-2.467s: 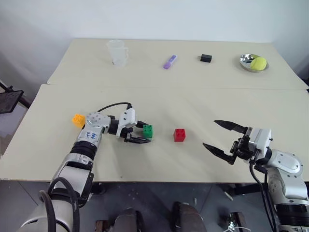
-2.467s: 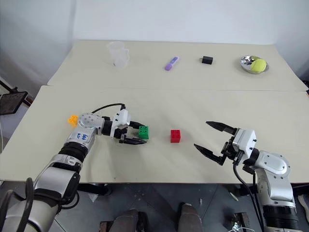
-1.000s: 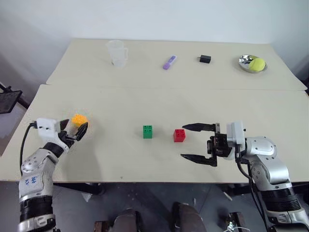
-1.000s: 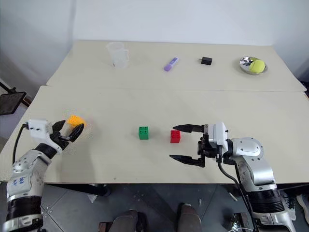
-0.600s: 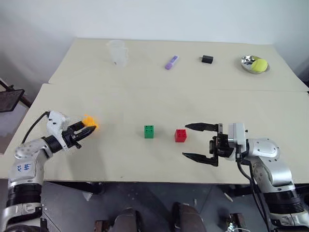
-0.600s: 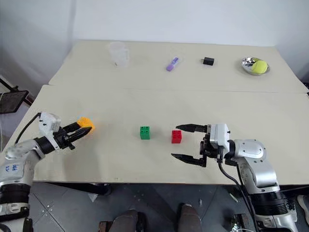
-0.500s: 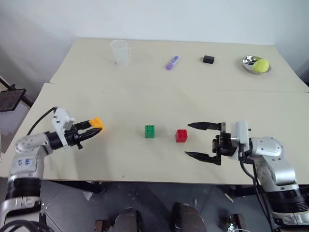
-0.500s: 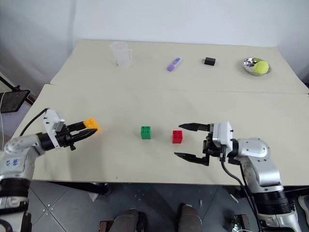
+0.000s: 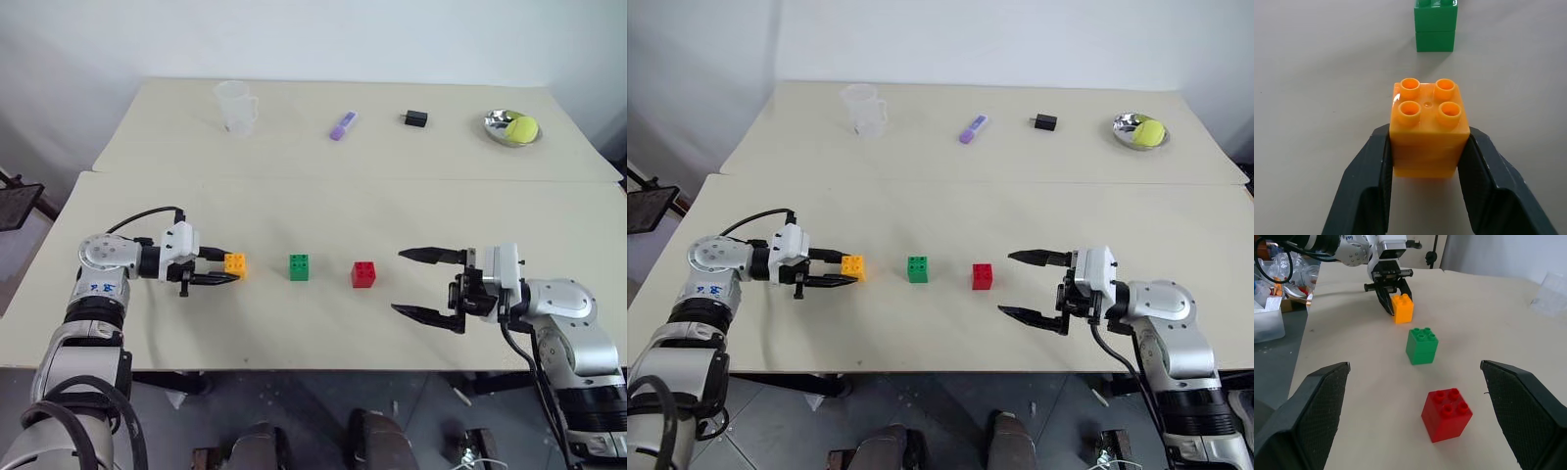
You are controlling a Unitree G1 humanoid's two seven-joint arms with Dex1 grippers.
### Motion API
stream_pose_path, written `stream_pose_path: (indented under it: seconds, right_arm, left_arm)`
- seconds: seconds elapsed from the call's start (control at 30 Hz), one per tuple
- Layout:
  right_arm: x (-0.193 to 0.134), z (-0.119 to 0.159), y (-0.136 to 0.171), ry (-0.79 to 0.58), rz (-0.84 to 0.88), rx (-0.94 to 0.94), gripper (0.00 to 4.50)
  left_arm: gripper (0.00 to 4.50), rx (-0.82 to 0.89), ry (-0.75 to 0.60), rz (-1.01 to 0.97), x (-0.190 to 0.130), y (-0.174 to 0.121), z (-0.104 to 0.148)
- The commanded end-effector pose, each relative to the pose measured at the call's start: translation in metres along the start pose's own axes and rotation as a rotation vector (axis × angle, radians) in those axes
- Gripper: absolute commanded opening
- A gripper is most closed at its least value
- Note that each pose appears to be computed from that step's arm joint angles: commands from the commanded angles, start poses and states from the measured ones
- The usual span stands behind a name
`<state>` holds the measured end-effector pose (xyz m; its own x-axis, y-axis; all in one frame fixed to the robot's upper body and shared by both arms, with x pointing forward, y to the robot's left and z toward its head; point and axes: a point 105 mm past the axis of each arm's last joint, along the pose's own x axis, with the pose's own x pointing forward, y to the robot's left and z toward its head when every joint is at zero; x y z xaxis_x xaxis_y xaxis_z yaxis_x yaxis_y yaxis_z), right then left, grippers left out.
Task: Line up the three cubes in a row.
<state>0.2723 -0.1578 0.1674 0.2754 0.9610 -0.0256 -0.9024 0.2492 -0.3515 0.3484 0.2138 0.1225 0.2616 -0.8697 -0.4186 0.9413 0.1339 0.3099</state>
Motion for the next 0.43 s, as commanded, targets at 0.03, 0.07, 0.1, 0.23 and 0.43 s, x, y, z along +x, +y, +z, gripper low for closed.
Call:
stream_pose_path:
  seconds: [0.03,0.07,0.1,0.23,0.43]
  right_arm:
    - [-0.003,0.012,-0.001,-0.005,0.009,-0.030,4.50]
    - [-0.005,0.015,-0.003,0.003,0.016,-0.024,4.50]
    - [-0.007,0.018,-0.006,0.018,0.026,-0.021,4.50]
    - [-0.018,0.026,-0.016,0.118,0.060,0.017,4.50]
    - [-0.027,0.036,-0.026,0.276,0.141,0.003,4.50]
  left_arm:
    - [3.06,-0.031,-0.020,0.013,-0.010,0.001,0.002]
    - [3.33,-0.040,-0.044,0.038,-0.021,0.003,0.006]
    - [3.62,-0.052,-0.071,0.067,-0.034,0.005,0.011]
    - [3.91,0.015,-0.129,0.247,-0.071,0.012,0.034]
    - [3.91,0.031,-0.014,0.197,-0.096,-0.015,0.044]
